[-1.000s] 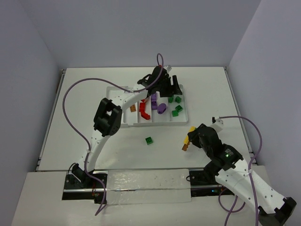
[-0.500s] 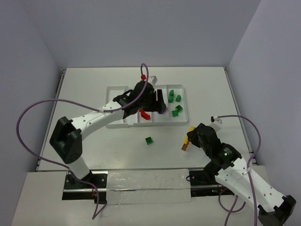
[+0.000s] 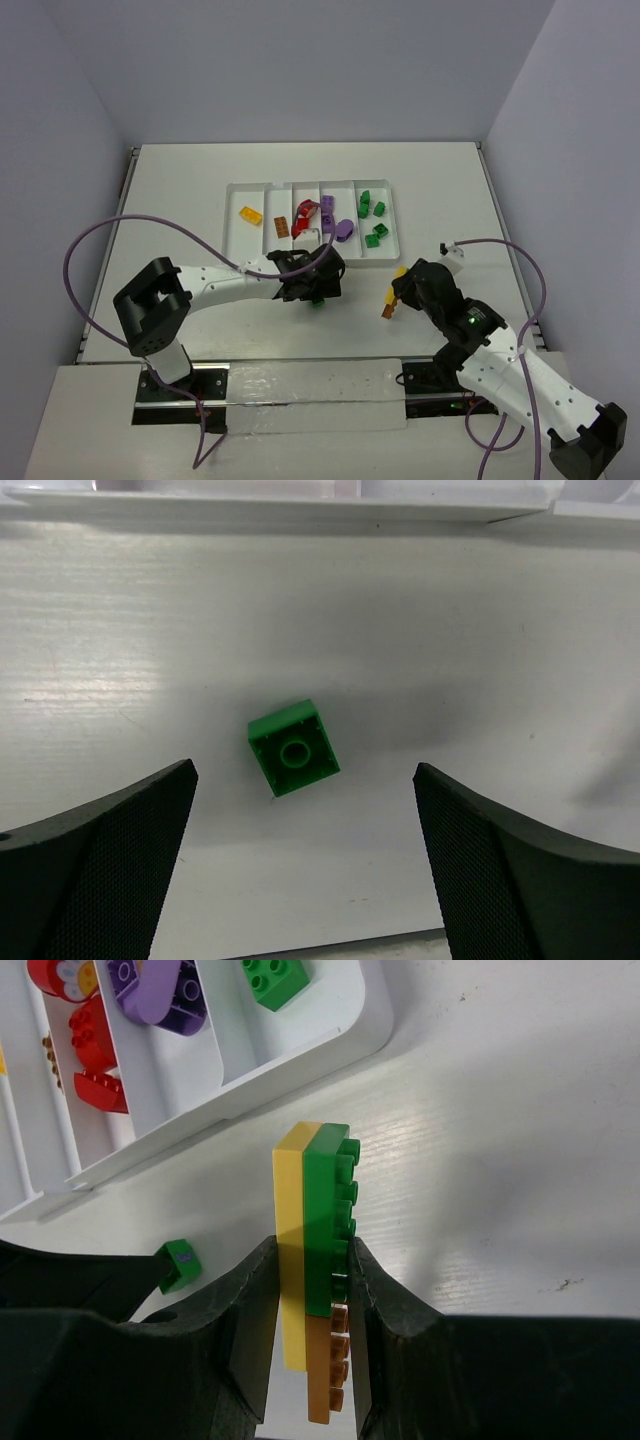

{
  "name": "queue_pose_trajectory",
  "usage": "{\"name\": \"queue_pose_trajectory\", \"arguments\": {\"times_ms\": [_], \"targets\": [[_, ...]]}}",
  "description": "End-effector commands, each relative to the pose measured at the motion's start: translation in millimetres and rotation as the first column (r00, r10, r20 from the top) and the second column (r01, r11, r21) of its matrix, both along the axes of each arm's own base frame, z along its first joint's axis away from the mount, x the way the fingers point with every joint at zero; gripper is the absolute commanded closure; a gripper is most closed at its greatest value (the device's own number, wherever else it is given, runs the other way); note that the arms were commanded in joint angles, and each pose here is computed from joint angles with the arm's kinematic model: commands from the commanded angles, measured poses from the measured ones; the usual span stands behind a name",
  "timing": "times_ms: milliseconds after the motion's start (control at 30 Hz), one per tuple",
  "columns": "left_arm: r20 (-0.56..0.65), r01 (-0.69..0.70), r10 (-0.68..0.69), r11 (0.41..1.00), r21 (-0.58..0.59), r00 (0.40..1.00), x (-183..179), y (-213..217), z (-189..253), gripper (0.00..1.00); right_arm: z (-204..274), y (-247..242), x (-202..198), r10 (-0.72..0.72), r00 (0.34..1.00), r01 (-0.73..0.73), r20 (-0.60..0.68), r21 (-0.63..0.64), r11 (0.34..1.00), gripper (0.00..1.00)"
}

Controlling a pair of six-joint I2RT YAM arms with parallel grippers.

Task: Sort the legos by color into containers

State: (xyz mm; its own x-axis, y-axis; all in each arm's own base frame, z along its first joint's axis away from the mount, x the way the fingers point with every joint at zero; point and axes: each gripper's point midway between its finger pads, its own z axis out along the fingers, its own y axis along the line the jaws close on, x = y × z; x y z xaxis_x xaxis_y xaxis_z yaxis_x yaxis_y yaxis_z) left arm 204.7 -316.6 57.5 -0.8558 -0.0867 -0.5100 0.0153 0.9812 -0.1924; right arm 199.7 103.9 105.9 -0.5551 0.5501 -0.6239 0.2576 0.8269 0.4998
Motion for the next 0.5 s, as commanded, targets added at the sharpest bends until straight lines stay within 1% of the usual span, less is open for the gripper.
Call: {"name": "queue_pose_trajectory", "arguments": {"times_ms": [0,33,133,233,433,467], "targets": [[0.032,-0.08,0.081,0.996,-0.034,0.996,3,-2,2,0.03,22,6,11,0.006,0.998,-0.007,0.063,0.022,1.0,1.0],[0.03,-0.081,0.082,0.996,-0.039,0.996,3,-3,0,0.04,22,6,12,0.009,0.998,-0.01,0.065,0.019,1.0,1.0],[0.005,-0.07,0.07,0.997,-0.04,0.998,1,-10,-7,0.11,25,7,13,0.014,0.997,-0.015,0.07,0.017,1.0,1.0],[-0.013,-0.087,0.087,0.996,-0.035,0.996,1,-13,-10,0.18,25,8,13,0.018,0.997,-0.019,0.069,0.02,1.0,1.0],[-0.033,-0.145,0.145,0.989,0.02,0.989,1,-7,-19,0.27,24,9,12,0.023,0.997,-0.025,0.067,0.027,0.999,1.0],[-0.039,-0.143,0.144,0.989,0.024,0.989,1,-7,-21,0.27,24,9,12,0.025,0.997,-0.027,0.068,0.027,0.999,1.0]]}}
